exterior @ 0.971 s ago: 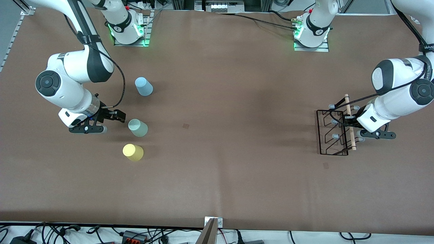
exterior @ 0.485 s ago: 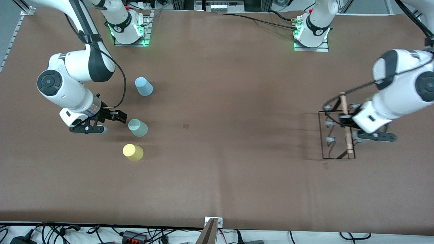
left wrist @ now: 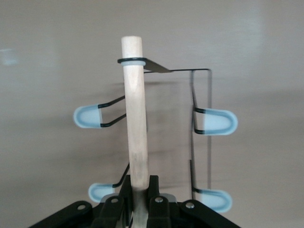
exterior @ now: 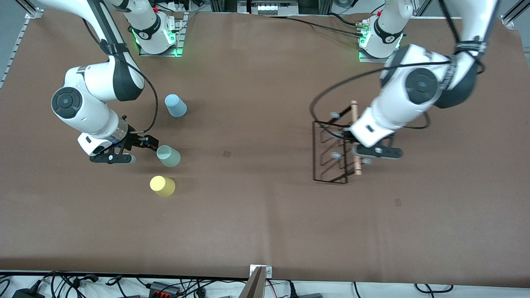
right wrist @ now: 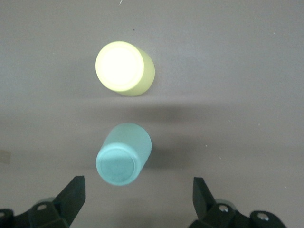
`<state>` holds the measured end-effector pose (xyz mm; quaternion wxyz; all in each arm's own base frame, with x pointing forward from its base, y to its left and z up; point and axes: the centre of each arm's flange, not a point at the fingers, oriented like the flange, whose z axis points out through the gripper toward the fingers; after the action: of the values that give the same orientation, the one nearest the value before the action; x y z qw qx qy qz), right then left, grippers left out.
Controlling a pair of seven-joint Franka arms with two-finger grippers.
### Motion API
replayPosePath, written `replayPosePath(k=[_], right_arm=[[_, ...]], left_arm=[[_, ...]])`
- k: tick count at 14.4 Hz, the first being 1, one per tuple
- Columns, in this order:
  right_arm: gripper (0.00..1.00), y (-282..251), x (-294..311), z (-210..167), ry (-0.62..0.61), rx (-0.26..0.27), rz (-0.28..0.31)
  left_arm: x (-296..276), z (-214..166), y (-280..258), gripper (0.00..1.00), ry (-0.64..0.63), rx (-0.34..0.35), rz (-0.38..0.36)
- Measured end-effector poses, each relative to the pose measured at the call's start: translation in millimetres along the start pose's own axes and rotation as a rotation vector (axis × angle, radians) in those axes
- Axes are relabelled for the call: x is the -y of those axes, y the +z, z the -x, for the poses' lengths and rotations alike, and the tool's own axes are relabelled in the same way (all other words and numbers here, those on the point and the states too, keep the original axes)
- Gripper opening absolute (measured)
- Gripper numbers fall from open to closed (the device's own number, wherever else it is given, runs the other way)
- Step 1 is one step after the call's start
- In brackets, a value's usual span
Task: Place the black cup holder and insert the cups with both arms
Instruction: 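Carry the rack to mid-table with the left gripper while the right grasps teal cup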
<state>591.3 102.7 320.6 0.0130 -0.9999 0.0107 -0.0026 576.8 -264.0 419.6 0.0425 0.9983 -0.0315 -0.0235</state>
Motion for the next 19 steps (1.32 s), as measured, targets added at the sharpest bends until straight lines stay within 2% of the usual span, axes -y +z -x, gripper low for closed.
replayPosePath(k=[3, 6, 14, 19], right_arm=[[1.00, 27.8, 17.3, -1.9, 0.002, -0.011, -0.005], [1.00, 47.7, 30.7, -2.1, -0.004, -0.023, -0.009], [1.00, 85.7, 24.7, 9.7, 0.004, -0.020, -0.007], [1.00, 89.8, 23.9, 13.3, 0.004, -0.010, -0.005]], left_arm=[[-71.2, 18.7, 16.3, 0.16, 0.015, 0.020, 0.012], [-112.5, 30.7, 35.0, 0.16, 0.014, 0.016, 0.029], [-161.7, 46.0, 95.4, 0.16, -0.011, -0.007, -0.024], [-169.8, 40.5, 94.6, 0.16, -0.030, -0.014, -0.007]])
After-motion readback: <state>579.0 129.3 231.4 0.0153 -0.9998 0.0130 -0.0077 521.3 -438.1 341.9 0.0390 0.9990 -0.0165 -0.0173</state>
